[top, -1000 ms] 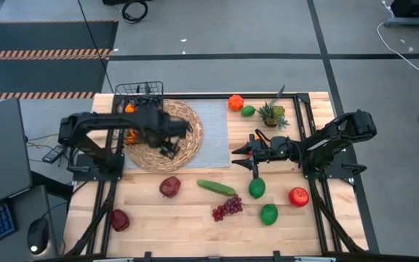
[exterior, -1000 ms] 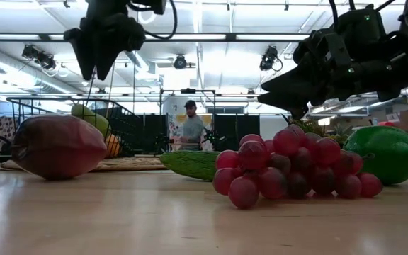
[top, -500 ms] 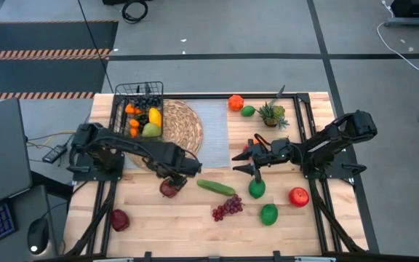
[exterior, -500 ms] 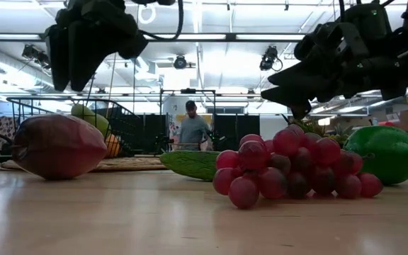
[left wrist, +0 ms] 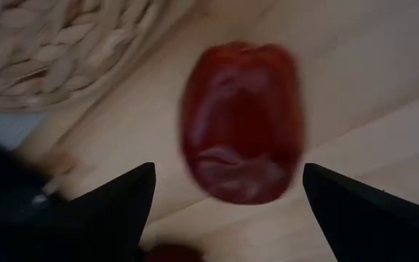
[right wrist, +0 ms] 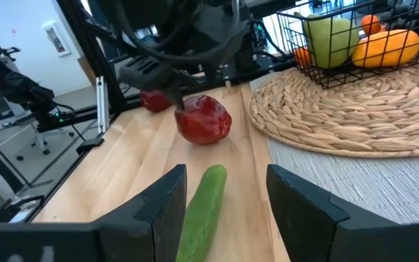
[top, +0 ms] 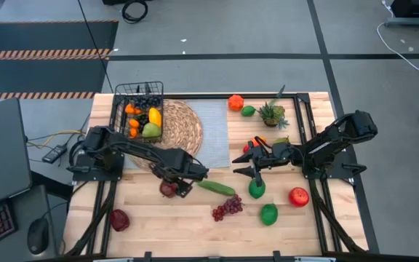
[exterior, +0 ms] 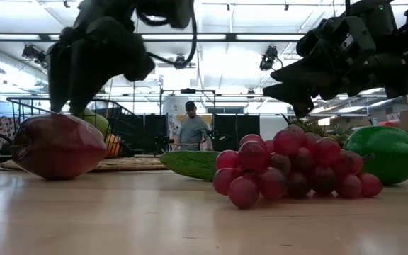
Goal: Build produce basket
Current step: Put the right dark red apple into the wire basket
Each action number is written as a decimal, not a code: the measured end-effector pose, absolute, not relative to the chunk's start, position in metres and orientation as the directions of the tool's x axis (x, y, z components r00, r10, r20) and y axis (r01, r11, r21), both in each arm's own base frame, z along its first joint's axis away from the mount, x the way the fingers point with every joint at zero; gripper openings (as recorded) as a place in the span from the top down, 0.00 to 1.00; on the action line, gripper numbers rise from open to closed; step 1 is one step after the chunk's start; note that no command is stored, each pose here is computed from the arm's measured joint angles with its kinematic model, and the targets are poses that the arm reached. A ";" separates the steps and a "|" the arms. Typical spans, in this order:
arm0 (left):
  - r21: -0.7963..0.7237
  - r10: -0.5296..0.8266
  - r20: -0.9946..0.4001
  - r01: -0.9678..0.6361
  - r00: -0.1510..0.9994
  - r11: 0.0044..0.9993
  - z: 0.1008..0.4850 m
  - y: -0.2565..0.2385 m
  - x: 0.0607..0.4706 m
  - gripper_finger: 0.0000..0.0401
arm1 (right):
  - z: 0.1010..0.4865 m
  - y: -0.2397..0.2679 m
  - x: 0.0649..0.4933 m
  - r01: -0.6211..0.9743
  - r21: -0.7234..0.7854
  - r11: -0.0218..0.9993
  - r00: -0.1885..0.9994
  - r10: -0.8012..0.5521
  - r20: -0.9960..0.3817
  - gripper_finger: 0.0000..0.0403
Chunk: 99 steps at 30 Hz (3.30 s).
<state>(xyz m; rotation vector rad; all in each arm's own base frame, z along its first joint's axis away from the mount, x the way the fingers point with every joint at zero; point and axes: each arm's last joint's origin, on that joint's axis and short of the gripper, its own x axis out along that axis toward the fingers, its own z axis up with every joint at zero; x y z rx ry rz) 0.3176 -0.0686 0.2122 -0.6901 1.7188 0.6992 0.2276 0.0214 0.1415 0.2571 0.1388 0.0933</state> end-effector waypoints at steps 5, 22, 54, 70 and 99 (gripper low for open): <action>0.146 -0.078 -0.963 -0.740 -0.260 0.656 0.206 -0.065 0.312 0.11 | 0.140 0.025 0.227 -0.085 0.259 0.962 0.982 0.125 -0.140 0.51; 0.094 -0.184 -0.944 -0.757 -0.275 0.646 0.178 -0.066 0.302 0.11 | 0.139 0.025 0.227 -0.066 0.253 0.965 0.983 0.107 -0.151 0.51; 0.118 -0.159 -0.938 -0.714 -0.309 0.690 0.232 -0.040 0.314 0.25 | 0.139 0.025 0.227 -0.082 0.259 0.962 0.981 0.124 -0.151 0.51; 0.053 0.073 -0.997 -0.762 -0.008 0.645 0.320 0.042 0.337 0.25 | 0.137 0.025 0.226 -0.078 0.266 0.961 0.977 0.126 -0.171 0.51; 0.102 0.304 -0.952 -0.901 0.034 0.422 0.378 0.187 0.257 0.25 | 0.135 0.043 0.223 -0.135 0.307 0.942 0.960 0.200 -0.193 0.51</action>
